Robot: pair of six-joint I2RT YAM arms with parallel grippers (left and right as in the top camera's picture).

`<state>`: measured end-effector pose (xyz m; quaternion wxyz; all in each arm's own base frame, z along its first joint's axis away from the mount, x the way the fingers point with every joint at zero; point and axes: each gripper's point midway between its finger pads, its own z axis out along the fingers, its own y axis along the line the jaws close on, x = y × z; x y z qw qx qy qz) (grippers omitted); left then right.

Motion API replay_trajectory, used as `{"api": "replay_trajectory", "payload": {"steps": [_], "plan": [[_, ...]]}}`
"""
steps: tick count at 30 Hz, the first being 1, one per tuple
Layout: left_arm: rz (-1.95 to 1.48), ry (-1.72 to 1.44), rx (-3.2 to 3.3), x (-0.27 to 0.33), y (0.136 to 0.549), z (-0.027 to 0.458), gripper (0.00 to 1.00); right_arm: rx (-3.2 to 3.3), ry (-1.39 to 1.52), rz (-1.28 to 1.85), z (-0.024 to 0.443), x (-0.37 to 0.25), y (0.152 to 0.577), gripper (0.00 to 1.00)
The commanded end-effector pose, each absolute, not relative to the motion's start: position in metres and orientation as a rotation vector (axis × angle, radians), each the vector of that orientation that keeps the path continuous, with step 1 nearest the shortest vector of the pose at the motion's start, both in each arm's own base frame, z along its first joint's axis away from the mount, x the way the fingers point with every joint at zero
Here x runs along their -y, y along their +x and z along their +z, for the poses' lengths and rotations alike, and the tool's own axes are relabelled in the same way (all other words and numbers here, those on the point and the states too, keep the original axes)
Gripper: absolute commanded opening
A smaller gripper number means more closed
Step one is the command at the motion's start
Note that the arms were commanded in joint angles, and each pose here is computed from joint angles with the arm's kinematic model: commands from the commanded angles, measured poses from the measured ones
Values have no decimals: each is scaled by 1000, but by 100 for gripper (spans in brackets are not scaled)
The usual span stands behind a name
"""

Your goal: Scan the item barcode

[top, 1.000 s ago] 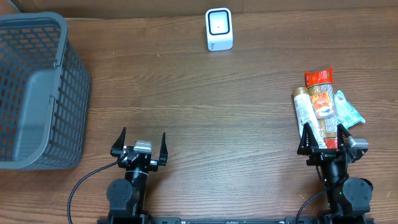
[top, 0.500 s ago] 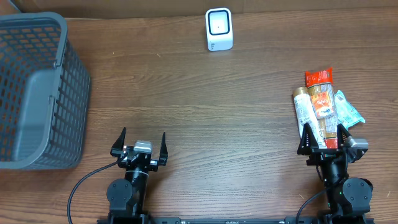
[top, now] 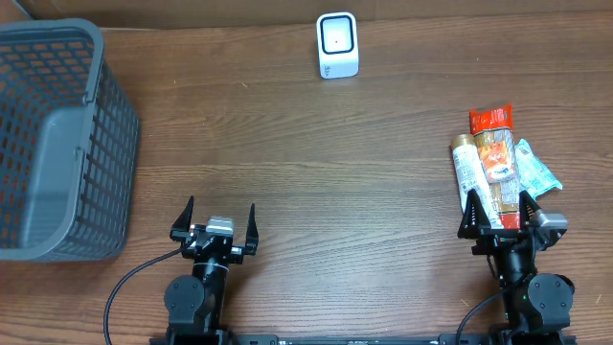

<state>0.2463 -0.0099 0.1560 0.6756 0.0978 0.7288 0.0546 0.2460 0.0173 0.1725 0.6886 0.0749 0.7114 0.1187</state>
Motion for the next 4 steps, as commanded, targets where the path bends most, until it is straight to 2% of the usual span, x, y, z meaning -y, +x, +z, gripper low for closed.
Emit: {"api": "replay_trajectory", "payload": {"steps": [1,4], "plan": [[138,229,-1632,10,246,156,100,-1586,176,263,171,-16,246,100],[138,229,-1632,10,246,156,100,-1586,176,263,171,-16,246,100]]}}
